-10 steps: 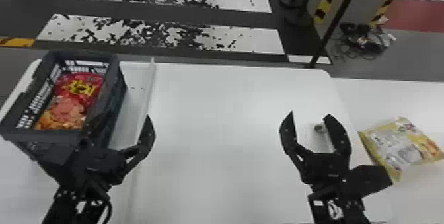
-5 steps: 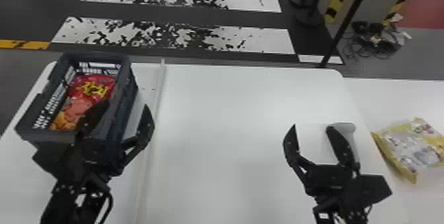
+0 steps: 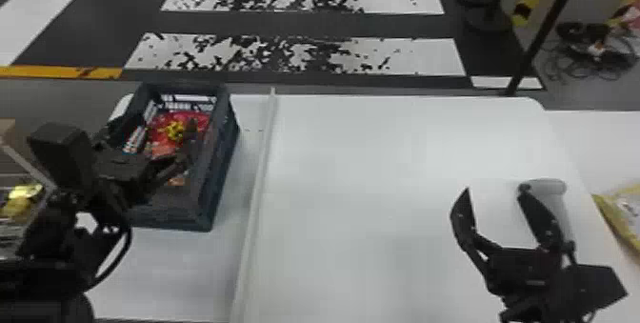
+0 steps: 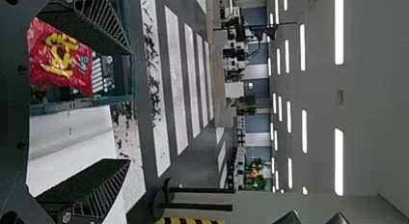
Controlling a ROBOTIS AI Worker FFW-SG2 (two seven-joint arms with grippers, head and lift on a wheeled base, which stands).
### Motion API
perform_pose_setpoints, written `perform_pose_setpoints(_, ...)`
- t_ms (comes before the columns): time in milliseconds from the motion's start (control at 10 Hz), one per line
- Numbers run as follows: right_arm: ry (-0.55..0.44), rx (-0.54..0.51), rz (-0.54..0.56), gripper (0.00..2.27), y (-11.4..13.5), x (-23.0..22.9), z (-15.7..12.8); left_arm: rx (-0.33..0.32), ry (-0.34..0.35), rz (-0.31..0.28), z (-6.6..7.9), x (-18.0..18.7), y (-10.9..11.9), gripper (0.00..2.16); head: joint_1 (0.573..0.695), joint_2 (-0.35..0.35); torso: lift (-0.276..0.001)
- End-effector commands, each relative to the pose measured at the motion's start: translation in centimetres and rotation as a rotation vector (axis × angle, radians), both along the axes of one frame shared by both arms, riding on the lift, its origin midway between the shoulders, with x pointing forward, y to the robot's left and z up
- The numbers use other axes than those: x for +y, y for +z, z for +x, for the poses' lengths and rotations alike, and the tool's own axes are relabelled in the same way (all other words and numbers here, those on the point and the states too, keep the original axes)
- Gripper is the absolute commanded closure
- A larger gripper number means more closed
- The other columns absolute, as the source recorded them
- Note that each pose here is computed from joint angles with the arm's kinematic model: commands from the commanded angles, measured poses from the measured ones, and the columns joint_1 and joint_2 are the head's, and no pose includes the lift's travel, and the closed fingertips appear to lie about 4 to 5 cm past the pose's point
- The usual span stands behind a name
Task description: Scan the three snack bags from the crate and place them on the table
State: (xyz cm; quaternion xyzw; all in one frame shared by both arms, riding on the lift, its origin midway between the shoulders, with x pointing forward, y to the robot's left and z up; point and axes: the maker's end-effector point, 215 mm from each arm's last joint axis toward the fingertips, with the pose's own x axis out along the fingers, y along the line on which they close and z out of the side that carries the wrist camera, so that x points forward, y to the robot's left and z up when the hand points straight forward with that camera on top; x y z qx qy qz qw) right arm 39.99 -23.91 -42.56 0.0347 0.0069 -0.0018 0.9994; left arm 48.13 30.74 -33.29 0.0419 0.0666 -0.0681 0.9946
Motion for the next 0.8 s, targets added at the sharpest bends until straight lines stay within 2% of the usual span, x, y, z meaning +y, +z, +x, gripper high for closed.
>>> perform_pose_setpoints(0,0.000,0.007,-0.001,0.08,-0.3,0.0,-0.2,0.099,0.050,0.011,1.7,3.5,-0.3,0.08,0.695,0.075,-0.062)
perform_pose_setpoints(100,0.000,0.010,-0.002,0.08,-0.5,-0.1,-0.2,0.189,0.067,0.007,2.7,4.9,-1.4,0.08,0.695,0.106,-0.062)
perform_pose_setpoints(200,0.002,0.011,-0.002,0.08,-0.5,0.0,-0.2,0.225,0.092,0.020,3.9,6.4,-1.6,0.08,0.695,0.128,-0.062)
perform_pose_setpoints(400,0.001,0.010,-0.002,0.08,-0.6,-0.1,-0.4,0.352,0.114,0.011,5.3,7.8,-3.8,0.08,0.695,0.159,-0.062)
perform_pose_setpoints(700,0.007,0.017,0.001,0.08,-1.0,0.3,-0.6,0.498,0.108,0.060,8.0,8.4,-7.1,0.08,0.695,0.173,-0.062)
